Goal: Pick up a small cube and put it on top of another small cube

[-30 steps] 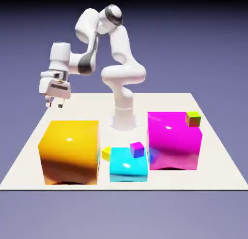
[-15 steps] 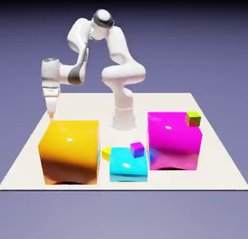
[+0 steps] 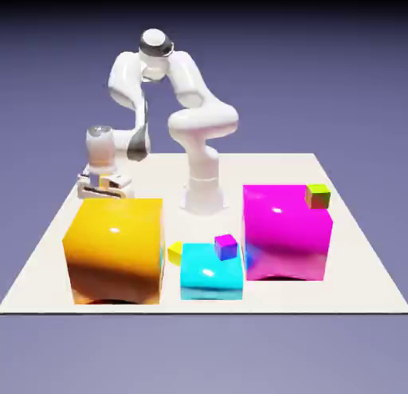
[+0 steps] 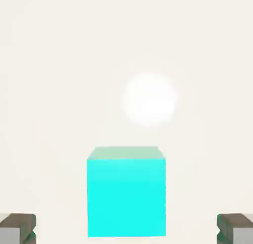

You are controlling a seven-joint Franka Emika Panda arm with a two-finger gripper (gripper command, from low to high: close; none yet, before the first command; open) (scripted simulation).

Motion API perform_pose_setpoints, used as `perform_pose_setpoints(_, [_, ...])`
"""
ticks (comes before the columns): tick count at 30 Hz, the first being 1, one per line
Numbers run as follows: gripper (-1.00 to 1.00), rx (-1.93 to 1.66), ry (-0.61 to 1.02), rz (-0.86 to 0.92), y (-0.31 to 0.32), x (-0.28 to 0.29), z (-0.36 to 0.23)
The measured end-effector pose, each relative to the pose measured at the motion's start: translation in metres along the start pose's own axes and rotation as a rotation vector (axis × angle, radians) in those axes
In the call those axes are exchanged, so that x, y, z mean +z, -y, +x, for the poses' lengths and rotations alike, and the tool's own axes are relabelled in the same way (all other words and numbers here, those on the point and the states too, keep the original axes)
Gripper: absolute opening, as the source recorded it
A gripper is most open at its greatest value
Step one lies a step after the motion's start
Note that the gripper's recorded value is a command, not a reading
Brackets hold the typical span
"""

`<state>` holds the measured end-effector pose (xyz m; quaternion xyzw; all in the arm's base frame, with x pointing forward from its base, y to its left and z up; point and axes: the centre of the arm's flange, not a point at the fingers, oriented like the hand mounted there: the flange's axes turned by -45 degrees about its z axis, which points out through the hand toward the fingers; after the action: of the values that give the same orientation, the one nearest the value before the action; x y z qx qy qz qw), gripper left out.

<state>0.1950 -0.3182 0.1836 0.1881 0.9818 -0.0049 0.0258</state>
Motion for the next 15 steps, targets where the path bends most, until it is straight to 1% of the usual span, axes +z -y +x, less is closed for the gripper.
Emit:
perform_pose_setpoints(6, [0.00, -0.001, -0.002, 0.000, -0.001, 0.059, 0.001])
perform_pose_setpoints(7, [-1.00, -0.002, -0.003, 0.000, -0.001, 0.062, 0.002])
perform_pose_setpoints(9, [-1.00, -0.002, -0.003, 0.001, -0.001, 0.062, 0.002])
perform_pose_setpoints(15, [-1.00, 0.000, 0.001, 0.003, 0.000, 0.002, 0.000])
